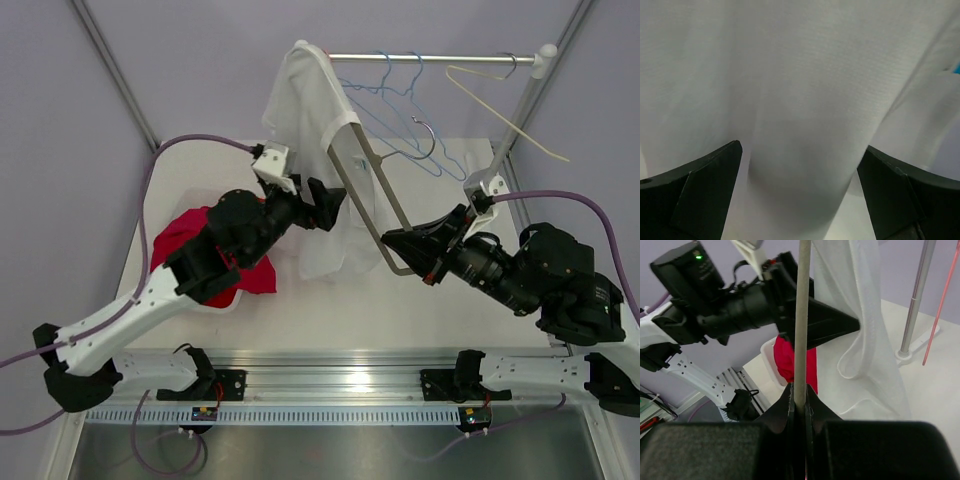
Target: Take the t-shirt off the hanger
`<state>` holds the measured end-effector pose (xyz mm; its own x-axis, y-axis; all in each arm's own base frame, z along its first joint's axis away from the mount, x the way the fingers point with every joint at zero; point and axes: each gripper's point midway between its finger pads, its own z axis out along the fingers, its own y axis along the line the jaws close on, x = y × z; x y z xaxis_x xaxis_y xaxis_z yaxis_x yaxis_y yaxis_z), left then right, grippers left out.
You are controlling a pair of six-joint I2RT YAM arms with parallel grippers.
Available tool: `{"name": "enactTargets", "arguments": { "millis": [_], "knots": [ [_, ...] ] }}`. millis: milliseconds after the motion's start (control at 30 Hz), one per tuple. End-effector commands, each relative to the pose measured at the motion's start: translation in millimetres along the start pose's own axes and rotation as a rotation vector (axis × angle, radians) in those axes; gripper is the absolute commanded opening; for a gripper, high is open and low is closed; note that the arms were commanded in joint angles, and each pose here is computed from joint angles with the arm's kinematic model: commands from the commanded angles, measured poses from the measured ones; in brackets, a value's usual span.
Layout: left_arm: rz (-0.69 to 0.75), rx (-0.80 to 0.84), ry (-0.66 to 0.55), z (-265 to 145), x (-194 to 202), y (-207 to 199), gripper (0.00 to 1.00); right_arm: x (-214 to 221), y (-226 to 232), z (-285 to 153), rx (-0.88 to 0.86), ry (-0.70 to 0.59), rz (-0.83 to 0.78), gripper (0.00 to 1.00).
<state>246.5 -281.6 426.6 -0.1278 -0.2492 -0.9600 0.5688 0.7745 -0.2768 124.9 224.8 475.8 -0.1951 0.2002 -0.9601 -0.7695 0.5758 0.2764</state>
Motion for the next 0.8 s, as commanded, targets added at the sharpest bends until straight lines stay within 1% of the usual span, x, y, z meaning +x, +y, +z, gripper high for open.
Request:
{"name": "enactTargets", "arguments": {
  "millis": [0, 33, 67, 100, 167, 200, 233, 267, 300, 400, 433, 467, 500, 533, 600, 633, 667, 767],
  "knots": [
    [0.141, -0.057, -0.07, 12.8, -34.1, 7.0, 0.65, -33.6, 12.2, -15.2, -0.069, -0.104, 0.052, 0.0],
    [0.142, -0.083, -0.092, 16.5, -39.5, 11.0, 0.42, -31.0, 11.1, -15.6, -0.067, -0.098, 0.053, 0.0],
    [0.132, -0.105, -0.107, 18.6, -45.7, 20.2, 0.23, -30.9, 10.5, -20.8, -0.073, -0.098, 0.058, 0.0],
    [0.118, -0.111, -0.131, 17.2, -56.7, 23.3, 0.0, -24.4, 8.5, -23.4, -0.069, -0.078, 0.059, 0.0],
    [0.1, -0.166, -0.183, 9.6, -79.7, 42.3, 0.0, -19.4, 5.4, -31.9, -0.07, -0.064, 0.067, 0.0],
    [0.089, -0.176, -0.217, 3.9, -95.3, 46.6, 0.0, -14.7, 5.4, -36.4, -0.078, -0.047, 0.083, 0.0],
    [0.086, -0.185, -0.242, -0.8, -107.1, 51.1, 0.0, -1.2, 3.3, -40.1, -0.077, -0.003, 0.082, 0.0],
    [0.098, -0.215, -0.267, -5.9, -119.6, 61.4, 0.0, 0.9, 5.4, -50.8, -0.107, 0.003, 0.1, 0.0],
    [0.096, -0.222, -0.308, -16.6, -141.0, 62.8, 0.0, 6.2, 6.2, -57.0, -0.117, 0.021, 0.138, 0.0],
    [0.132, -0.264, -0.344, -21.9, -167.6, 73.7, 0.0, 29.8, 10.0, -76.1, -0.169, 0.093, 0.198, 0.0],
    [0.153, -0.295, -0.376, -29.4, -186.3, 79.5, 0.0, 45.4, 13.1, -82.2, -0.197, 0.151, 0.198, 0.0],
    [0.161, -0.317, -0.389, -31.7, -194.7, 84.1, 0.0, 53.4, 14.0, -84.6, -0.203, 0.184, 0.201, 0.0],
    [0.169, -0.33, -0.375, -27.4, -195.6, 88.2, 0.0, 61.2, 15.0, -87.2, -0.209, 0.217, 0.21, 0.0],
    [0.15, -0.348, -0.428, -38.9, -219.8, 93.6, 0.0, 72.1, 15.1, -91.7, -0.216, 0.259, 0.209, 0.0],
    [0.13, -0.347, -0.443, -45.4, -231.9, 97.2, 0.0, 72.7, 13.4, -96.1, -0.218, 0.25, 0.217, 0.0],
    [0.12, -0.321, -0.466, -52.6, -241.4, 92.6, 0.0, 70.0, 12.4, -97.7, -0.22, 0.23, 0.222, 0.0],
    [0.117, -0.326, -0.5, -63.2, -254.5, 92.2, 0.0, 63.7, 10.8, -104.1, -0.228, 0.198, 0.223, 0.0],
    [0.12, -0.363, -0.529, -82.4, -267.2, 99.6, 0.0, 50.4, 8.4, -110.4, -0.239, 0.136, 0.208, 0.0]
  ]
}}
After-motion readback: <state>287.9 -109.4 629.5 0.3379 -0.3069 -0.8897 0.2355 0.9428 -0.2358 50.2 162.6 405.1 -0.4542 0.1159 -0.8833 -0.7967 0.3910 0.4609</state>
